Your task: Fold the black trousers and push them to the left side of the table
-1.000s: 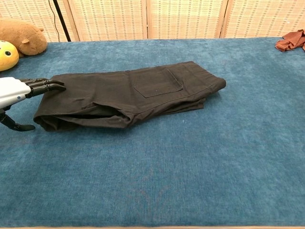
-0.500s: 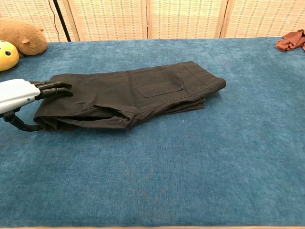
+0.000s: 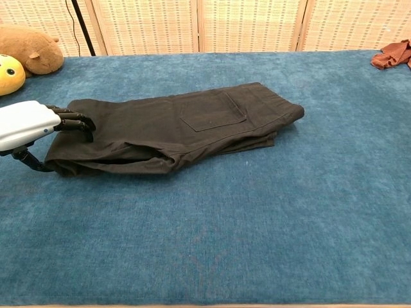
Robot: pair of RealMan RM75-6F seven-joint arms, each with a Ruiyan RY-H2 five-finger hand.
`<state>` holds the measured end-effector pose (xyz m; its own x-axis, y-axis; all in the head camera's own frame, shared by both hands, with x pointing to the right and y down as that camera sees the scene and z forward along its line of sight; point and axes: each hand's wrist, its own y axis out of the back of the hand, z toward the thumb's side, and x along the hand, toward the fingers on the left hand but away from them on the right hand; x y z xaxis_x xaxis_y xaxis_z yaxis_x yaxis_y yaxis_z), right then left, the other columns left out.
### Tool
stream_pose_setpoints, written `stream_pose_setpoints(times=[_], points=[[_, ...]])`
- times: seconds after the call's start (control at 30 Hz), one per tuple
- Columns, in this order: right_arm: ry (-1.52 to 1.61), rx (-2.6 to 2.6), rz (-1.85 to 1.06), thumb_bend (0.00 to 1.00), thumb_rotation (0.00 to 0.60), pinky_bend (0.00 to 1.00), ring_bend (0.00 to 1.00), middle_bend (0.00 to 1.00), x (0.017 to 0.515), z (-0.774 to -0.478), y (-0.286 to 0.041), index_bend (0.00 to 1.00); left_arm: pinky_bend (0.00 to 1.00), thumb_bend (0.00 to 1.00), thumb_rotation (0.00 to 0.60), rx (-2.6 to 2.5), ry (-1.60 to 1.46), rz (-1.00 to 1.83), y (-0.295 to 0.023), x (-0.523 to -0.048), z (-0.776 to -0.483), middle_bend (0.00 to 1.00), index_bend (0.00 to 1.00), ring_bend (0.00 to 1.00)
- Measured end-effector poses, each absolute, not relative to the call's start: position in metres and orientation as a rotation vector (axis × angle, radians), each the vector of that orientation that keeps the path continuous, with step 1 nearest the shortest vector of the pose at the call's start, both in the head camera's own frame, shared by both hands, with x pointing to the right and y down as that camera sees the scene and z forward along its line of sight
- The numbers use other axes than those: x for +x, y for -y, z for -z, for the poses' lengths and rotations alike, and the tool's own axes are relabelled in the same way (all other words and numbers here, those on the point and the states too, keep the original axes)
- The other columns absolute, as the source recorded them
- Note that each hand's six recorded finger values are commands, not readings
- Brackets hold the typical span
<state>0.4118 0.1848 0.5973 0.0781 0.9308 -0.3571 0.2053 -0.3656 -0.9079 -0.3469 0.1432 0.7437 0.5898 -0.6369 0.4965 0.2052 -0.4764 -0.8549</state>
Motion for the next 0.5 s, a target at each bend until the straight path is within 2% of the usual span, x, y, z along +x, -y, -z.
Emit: stream_pose_setpoints(times=[0.27,0.5], points=[[1.143,-1.668,-1.333,0.00,0.600,0.00,0.00,0.00,0.4119,-0.5960,-0.1847,0.00,0.15,0.27,0.600,-1.781,-0.353,1.040,-0.1399,-0.3452,-0.7445,0.33,0.46,0.28],[1.143,-1.666,-1.326,0.00,0.600,0.00,0.00,0.00,0.4112,-0.5942,-0.1848,0.00,0.17,0.36,0.600,-1.745,-0.369,1.037,-0.1331,-0.3446,-0.7431,0.34,0.47,0.29]])
